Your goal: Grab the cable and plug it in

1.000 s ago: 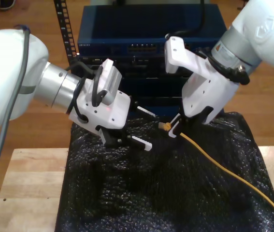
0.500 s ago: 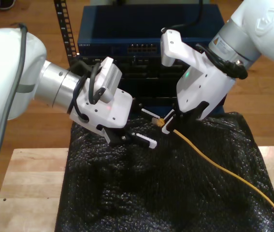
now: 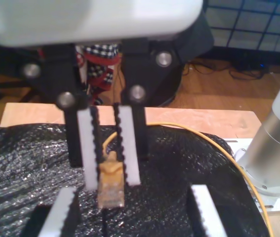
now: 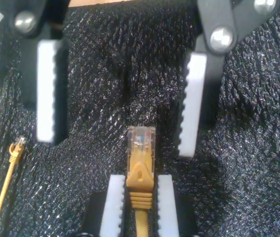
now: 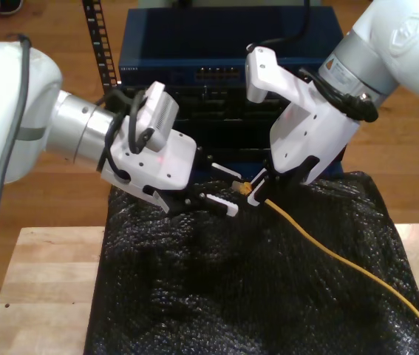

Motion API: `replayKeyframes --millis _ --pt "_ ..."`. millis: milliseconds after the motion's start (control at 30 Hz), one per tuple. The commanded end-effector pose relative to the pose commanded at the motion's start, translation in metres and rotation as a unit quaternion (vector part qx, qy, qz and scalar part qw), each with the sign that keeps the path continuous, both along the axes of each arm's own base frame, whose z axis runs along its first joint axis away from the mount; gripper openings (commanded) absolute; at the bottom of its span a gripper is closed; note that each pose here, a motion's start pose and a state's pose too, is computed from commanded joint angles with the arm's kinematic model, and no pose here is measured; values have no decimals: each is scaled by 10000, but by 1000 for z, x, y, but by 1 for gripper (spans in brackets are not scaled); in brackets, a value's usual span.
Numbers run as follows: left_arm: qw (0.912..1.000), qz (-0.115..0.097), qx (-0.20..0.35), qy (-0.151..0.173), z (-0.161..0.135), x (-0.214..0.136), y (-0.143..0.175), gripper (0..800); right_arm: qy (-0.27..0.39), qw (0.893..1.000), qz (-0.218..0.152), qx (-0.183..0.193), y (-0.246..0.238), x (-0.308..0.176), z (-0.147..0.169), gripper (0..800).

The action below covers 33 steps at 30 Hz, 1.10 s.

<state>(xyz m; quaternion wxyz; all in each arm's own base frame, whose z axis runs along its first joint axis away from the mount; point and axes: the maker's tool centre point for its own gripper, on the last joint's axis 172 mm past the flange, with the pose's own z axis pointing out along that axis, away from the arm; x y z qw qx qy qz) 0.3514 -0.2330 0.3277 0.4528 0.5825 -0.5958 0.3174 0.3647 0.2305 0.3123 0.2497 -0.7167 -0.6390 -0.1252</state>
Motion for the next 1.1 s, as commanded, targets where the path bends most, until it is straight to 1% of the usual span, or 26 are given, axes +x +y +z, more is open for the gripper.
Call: replayKeyframes --millis 300,367,500,633,700,767,800,867,933,1100 --pt "10000 10 -4 -3 0 1 0 400 -7 10000 0 2 0 0 1 13" --pt "10000 1 -8 -7 0 0 0 394 -7 10000 0 2 0 0 1 13" --pt "10000 1 -8 -7 0 0 0 359 7 10000 23 -2 2 -1 -1 13" --pt "10000 4 -24 3 1 0 -1 267 6 10000 58 -1 4 -3 0 13" --pt "10000 33 -78 9 3 1 -2 207 0 10000 54 0 4 -2 0 13" --pt "9999 84 -146 15 6 3 -3 147 6 10000 58 -1 4 -3 0 13" --pt "9998 117 -167 14 7 5 -1 132 14 10000 58 -2 4 -3 -1 13" --pt "9997 162 -178 25 6 6 1 60 6 10000 58 -1 4 -3 0 13" --pt "9997 182 -171 19 6 8 1 43 0 10000 54 0 4 -2 0 13" --pt "9997 194 -165 28 5 8 2 32 0 10000 54 0 4 -2 0 18"
